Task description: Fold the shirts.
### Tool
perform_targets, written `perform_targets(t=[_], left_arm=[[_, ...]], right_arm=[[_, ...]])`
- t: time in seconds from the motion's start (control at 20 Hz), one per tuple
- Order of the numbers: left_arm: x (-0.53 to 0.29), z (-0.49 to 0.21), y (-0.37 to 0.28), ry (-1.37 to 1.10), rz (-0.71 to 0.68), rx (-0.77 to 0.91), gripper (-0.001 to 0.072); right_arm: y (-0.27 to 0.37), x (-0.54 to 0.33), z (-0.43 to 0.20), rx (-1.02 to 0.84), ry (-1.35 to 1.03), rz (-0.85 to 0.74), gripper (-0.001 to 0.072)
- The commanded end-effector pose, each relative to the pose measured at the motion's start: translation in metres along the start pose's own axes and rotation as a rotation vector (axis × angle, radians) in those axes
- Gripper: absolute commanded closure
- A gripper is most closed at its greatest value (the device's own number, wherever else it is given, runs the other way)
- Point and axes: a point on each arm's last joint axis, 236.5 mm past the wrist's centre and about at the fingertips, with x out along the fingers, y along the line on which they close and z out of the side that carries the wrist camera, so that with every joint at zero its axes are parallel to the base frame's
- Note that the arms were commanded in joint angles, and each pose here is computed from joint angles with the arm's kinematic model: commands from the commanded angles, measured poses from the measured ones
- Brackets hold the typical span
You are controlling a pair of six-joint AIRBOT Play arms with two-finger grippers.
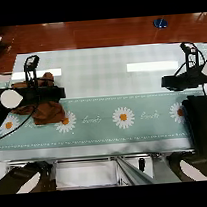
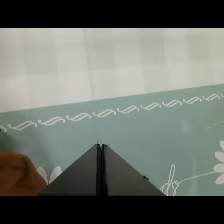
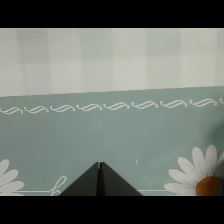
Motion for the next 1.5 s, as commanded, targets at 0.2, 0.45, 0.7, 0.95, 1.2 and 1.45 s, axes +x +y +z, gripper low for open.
perform_targets(t=[0.2,0.45,0.7,0.95,1.2,1.45], left_arm=[[-0.032,0.063,0.081,-0.174,0.335,0.258,0.0199],[-0.072,0.088,0.207,-0.297,0.553,-0.064,0.0199],[0.006,-0.001,0.227,0.089,0.514,-0.224,0.0199],[0.052,-0.036,0.215,0.215,0.422,-0.350,0.0201],[0.065,-0.060,0.193,0.338,0.320,-0.325,0.0623],[0.029,0.041,0.128,0.117,0.087,-0.245,0.0682]], right_arm=[[-0.016,-0.001,0.031,-0.052,-0.129,-0.072,0.0296],[-0.029,0.007,0.008,-0.061,-0.019,-0.127,0.0298],[-0.024,0.013,0.010,-0.008,-0.021,-0.106,0.0303],[-0.016,0.016,0.005,0.012,0.001,-0.071,0.0303],[-0.015,0.016,0.005,0.014,0.001,-0.066,0.0303],[-0.011,0.013,0.006,0.047,-0.008,-0.051,0.0303]])
